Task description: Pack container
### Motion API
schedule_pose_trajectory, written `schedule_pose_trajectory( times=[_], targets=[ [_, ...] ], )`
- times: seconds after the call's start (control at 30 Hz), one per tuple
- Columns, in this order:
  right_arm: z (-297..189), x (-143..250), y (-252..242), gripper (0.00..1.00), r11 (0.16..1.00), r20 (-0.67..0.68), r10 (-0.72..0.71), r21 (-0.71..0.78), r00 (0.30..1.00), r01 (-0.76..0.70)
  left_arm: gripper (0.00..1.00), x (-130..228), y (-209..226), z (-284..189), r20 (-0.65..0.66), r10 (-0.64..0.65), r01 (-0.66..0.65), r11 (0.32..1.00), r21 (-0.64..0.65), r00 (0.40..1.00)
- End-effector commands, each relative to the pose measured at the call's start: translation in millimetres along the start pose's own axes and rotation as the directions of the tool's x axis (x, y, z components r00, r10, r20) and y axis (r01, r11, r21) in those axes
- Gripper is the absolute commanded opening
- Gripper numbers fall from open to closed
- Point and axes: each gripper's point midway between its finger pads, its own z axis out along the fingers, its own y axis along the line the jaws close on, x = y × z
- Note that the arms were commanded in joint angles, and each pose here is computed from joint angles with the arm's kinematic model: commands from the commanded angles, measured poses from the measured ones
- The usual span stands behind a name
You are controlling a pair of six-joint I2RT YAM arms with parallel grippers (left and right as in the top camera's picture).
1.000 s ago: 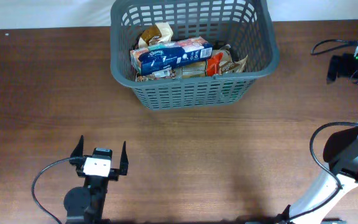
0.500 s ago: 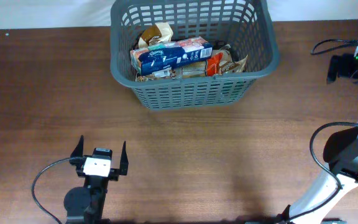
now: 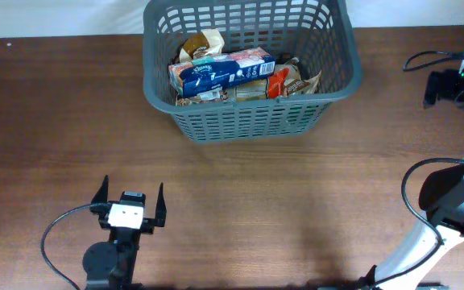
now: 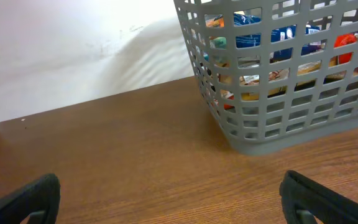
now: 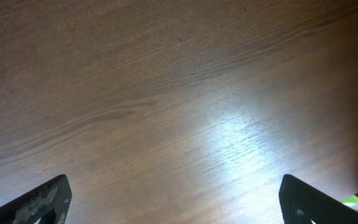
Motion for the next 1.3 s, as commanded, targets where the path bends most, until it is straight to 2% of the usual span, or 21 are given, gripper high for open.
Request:
schedule_pose_trajectory(
  times=[0.0,0.1,0.3,0.43,0.6,0.67,0.8,0.83,0.9,1.07,1.27],
  targets=[
    [-1,0,-4,0.99,1.0,0.007,0.01,0.022,1.0,-0.01,0.99,4,-1,1,0.0,0.019,-0.019,1.0,0.005,1.0],
    [-2,-7,-15,0.99,0.996,0.032,0.015,0.086,0.999,-0.018,0.99,4,-1,1,0.0,0.019,-0.019,1.0,0.005,1.0],
    [-9,-9,-17,0.99,0.996,0.064,0.02,0.088,0.998,-0.026,0.99,4,-1,1,0.0,0.019,-0.019,1.0,0.005,1.0],
    [-31,-7,-14,0.99,0.996,0.117,0.015,0.086,0.993,-0.025,0.99,4,-1,1,0.0,0.019,-0.019,1.0,0.005,1.0],
    [-86,-10,-13,0.99,0.996,0.306,0.022,0.077,0.952,-0.048,0.99,4,-1,1,0.0,0.019,-0.019,1.0,0.005,1.0],
    [-117,-18,-9,0.99,0.997,0.428,0.033,0.046,0.903,-0.058,0.99,4,-1,1,0.0,0.019,-0.019,1.0,0.005,1.0],
    [-181,-29,-3,0.99,0.997,0.651,0.053,0.005,0.758,-0.074,0.99,4,-1,1,0.0,0.019,-0.019,1.0,0.005,1.0],
    [-209,-28,1,0.99,0.997,0.729,0.059,-0.013,0.682,-0.072,0.99,4,-1,1,0.0,0.019,-0.019,1.0,0.005,1.0],
    [-243,-25,10,0.99,0.998,0.812,0.065,-0.04,0.58,-0.056,0.99,4,-1,1,0.0,0.019,-0.019,1.0,0.005,1.0],
    [-297,1,36,0.99,0.995,0.919,0.082,-0.097,0.385,0.019,0.99,4,-1,1,0.0,0.019,-0.019,1.0,0.005,1.0],
    [-318,45,68,0.99,0.975,0.962,0.107,-0.152,0.253,0.163,0.99,4,-1,1,-0.001,0.018,-0.018,1.0,0.005,1.0]
  ],
)
